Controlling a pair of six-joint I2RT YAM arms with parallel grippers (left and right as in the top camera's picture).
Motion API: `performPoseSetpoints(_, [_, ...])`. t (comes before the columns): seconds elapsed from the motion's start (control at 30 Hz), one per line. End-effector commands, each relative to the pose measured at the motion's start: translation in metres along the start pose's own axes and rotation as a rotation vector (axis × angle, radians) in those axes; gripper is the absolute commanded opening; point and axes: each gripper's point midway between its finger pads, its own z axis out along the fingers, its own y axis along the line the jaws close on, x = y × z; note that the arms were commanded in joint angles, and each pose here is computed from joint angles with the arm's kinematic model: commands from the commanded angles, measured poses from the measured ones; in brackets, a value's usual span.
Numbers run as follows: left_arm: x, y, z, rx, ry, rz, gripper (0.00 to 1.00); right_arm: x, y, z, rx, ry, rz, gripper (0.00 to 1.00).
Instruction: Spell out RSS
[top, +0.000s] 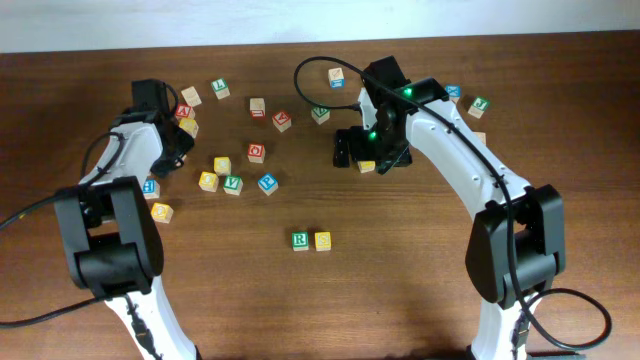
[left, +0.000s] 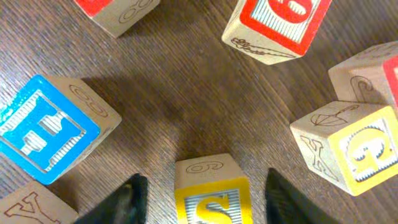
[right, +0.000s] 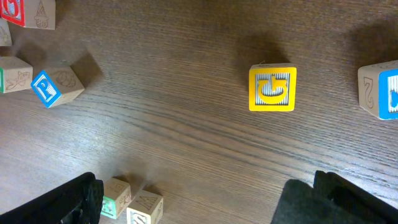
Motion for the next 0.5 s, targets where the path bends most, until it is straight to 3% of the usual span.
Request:
performPoseSetpoints(0.0, [-0.0021, -0.0009, 0.0020, -0.010, -0.012, 0.001, 0.38, -0.0044, 0.0019, -0.0071, -0.013, -0.019, -0.003, 0.98])
performPoseSetpoints(0.03, [-0.0020, -0.0009, 0.0020, -0.010, -0.011, 0.001, 0.33, -0.0044, 0.0020, -0.0071, -0.013, -0.019, -0.003, 0.98])
performPoseSetpoints(0.17, [0.0033, 0.0030, 0.0019, -0.025, 0.011, 0.006, 0.32, -0.0044, 0.0019, -0.0071, -0.013, -0.019, -0.003, 0.98])
performPoseSetpoints(0.27, [0.0033, 0.0040, 0.0019, -0.030, 0.010, 0.006, 0.42, -0.0044, 0.0020, -0.0071, -0.013, -0.019, -0.003, 0.98])
performPoseSetpoints(0.47, [0.0021, 0.0035, 0.0022, -0.027, 0.006, 0.011, 0.31, -0.0044, 0.0019, -0.0071, -0.013, -0.019, -0.003, 0.98])
